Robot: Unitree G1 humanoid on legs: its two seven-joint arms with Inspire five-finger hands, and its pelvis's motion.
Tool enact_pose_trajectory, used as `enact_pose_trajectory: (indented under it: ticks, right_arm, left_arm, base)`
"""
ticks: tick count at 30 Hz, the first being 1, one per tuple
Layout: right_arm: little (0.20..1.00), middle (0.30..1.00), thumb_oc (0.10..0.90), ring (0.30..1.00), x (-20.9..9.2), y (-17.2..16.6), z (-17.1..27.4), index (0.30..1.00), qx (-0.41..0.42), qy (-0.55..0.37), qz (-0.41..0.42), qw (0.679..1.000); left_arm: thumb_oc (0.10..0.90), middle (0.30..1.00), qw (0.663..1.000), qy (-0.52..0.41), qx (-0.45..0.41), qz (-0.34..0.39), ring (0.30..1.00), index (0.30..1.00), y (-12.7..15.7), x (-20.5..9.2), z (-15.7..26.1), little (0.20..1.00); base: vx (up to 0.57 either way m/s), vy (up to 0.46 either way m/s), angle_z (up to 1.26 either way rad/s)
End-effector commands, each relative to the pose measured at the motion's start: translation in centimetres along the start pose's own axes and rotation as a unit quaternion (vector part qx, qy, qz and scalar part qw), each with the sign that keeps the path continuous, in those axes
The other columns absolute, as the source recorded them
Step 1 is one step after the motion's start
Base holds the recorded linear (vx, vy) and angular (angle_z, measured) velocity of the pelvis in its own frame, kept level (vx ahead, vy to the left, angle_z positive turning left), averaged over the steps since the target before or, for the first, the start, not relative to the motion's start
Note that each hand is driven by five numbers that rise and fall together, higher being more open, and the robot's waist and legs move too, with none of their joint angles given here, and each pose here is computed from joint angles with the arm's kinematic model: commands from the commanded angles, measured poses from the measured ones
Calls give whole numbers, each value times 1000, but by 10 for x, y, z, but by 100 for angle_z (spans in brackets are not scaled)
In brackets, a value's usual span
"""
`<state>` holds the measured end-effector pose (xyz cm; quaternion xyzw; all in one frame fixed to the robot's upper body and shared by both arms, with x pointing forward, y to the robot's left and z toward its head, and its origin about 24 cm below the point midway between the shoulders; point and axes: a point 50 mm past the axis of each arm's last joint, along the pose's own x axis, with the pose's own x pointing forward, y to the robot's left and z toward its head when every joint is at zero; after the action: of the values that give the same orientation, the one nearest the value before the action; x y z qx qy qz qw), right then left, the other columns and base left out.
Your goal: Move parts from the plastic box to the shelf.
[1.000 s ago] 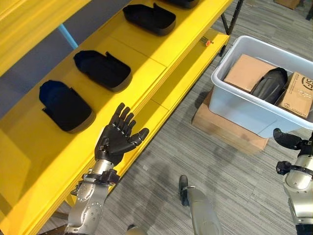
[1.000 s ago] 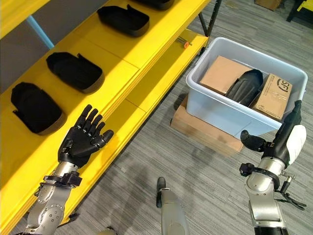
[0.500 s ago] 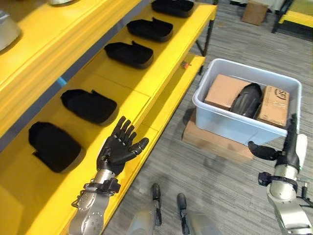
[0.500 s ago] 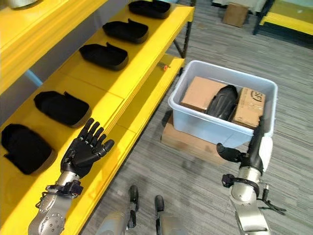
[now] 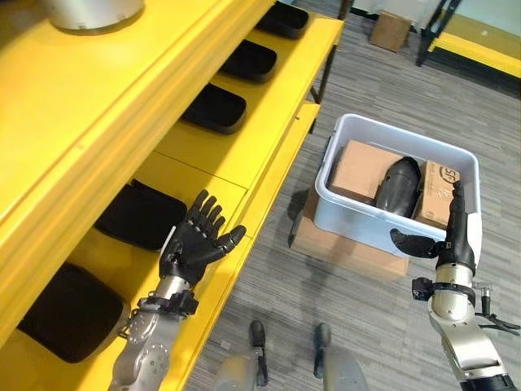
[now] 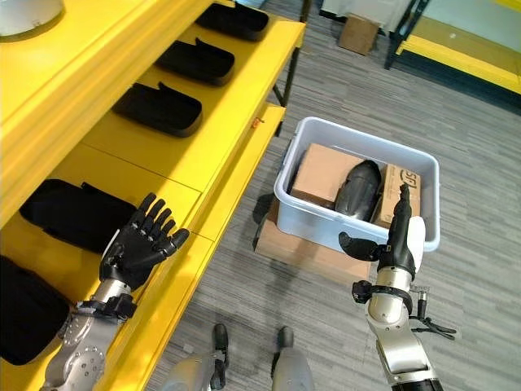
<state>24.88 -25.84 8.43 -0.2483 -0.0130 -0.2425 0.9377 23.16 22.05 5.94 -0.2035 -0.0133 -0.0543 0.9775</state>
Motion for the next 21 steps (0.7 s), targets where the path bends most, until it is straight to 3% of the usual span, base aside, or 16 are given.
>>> enact_pose_trajectory:
  ticks: [1, 11, 13, 21]
  right_arm:
    - [1000, 1000, 900, 1000, 21, -31, 36, 1000, -24, -93, -57, 994]
    - [1000, 1000, 900, 1000, 24, -50, 54, 1000, -131, -159, -35, 978]
    - [1000, 1000, 900, 1000, 29, -60, 66, 1000, -180, -190, -38, 964]
    - [1000, 1000, 900, 1000, 43, -75, 100, 1000, -246, -252, -32, 935]
  left_arm:
    - [900, 1000, 996, -73, 10, -49, 1000, 1000, -13, -14, 32, 1000]
    - [900, 1000, 995, -75, -20, -61, 1000, 1000, -14, -22, 32, 1000]
    - [900, 1000, 995, -80, -21, -55, 1000, 1000, -10, -23, 34, 1000]
    - [900, 1000, 995, -82, -17, -45, 1000, 1000, -2, -23, 33, 1000]
  base:
    - [65, -364, 5]
    - [32, -328, -18]
    - [19, -343, -8]
    - [24, -214, -8]
